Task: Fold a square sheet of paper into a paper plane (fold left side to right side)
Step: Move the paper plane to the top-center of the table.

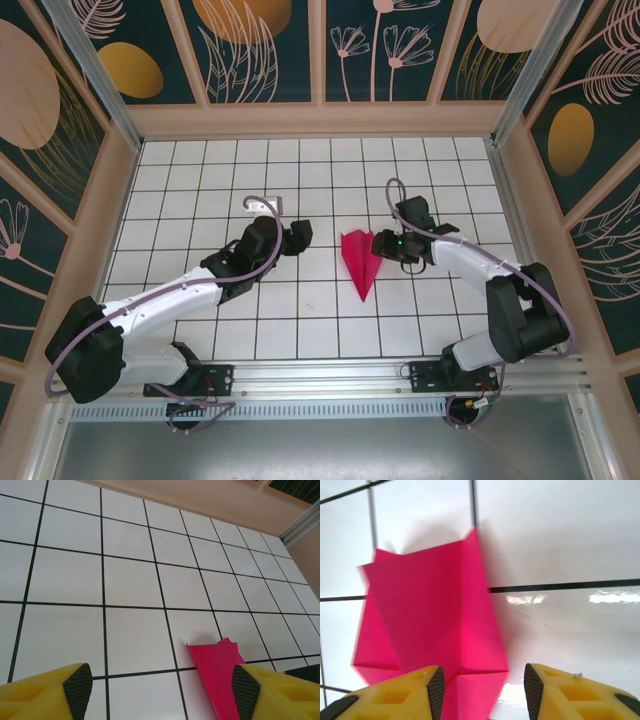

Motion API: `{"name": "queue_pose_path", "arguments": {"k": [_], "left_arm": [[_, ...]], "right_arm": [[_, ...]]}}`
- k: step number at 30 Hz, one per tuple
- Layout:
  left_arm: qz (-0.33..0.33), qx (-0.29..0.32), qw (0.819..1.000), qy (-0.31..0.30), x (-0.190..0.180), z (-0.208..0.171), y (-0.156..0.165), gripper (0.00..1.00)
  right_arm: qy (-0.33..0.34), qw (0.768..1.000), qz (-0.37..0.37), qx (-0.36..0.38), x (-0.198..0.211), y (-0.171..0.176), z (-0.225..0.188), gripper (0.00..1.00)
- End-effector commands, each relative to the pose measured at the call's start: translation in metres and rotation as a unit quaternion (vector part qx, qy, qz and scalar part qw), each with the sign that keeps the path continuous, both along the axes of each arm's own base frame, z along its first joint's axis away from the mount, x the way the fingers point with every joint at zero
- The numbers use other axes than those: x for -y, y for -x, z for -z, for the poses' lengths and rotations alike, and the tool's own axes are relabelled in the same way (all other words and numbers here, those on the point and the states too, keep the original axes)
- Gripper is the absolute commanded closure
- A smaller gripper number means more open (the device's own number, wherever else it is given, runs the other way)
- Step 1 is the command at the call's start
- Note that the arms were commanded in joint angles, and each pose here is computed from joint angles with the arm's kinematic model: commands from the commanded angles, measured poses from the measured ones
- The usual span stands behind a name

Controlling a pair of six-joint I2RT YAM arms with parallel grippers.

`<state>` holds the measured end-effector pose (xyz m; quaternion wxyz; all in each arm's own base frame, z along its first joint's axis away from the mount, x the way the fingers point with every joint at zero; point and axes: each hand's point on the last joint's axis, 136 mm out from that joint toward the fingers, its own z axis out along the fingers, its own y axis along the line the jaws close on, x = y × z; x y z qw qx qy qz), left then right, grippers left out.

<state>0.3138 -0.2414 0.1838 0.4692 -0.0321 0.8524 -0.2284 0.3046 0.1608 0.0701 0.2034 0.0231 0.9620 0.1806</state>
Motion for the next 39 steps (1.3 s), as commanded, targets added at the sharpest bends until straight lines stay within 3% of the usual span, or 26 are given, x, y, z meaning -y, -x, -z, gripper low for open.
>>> {"name": "queue_pose_path", "arguments": {"k": [1, 6, 13, 17, 21, 24, 34, 39], "left_arm": [[-0.013, 0.018, 1.0, 0.004, -0.005, -0.012, -0.003, 0.19], [-0.007, 0.016, 1.0, 0.008, -0.004, -0.01, -0.001, 0.14], [-0.009, 0.016, 1.0, 0.008, -0.007, -0.009, 0.001, 0.13], [-0.01, 0.018, 1.0, 0.008, -0.009, -0.009, 0.002, 0.12], [-0.012, 0.019, 1.0, 0.003, -0.011, -0.01, 0.003, 0.11], [-0.01, 0.022, 1.0, 0.003, -0.011, -0.014, 0.003, 0.1], [-0.006, 0.022, 1.0, 0.001, -0.014, -0.014, 0.008, 0.01], [0.003, 0.017, 1.0, -0.001, -0.012, -0.011, 0.009, 0.01]], "right_arm": [[0.047, 0.999, -0.01, -0.017, -0.006, 0.021, 0.0, 0.48], [0.032, 0.998, -0.043, -0.04, -0.042, 0.037, 0.012, 0.44], [0.071, 0.994, -0.05, -0.064, -0.047, 0.038, 0.034, 0.46], [0.075, 0.993, -0.052, -0.069, -0.049, 0.037, 0.039, 0.63], [0.075, 0.993, -0.059, -0.071, -0.052, 0.034, 0.041, 0.88], [0.079, 0.994, -0.058, -0.056, -0.051, 0.012, 0.031, 1.0], [0.149, 0.987, -0.037, -0.036, -0.04, -0.111, 0.018, 1.0], [0.172, 0.983, -0.043, -0.051, -0.046, -0.14, 0.027, 1.0]]}}
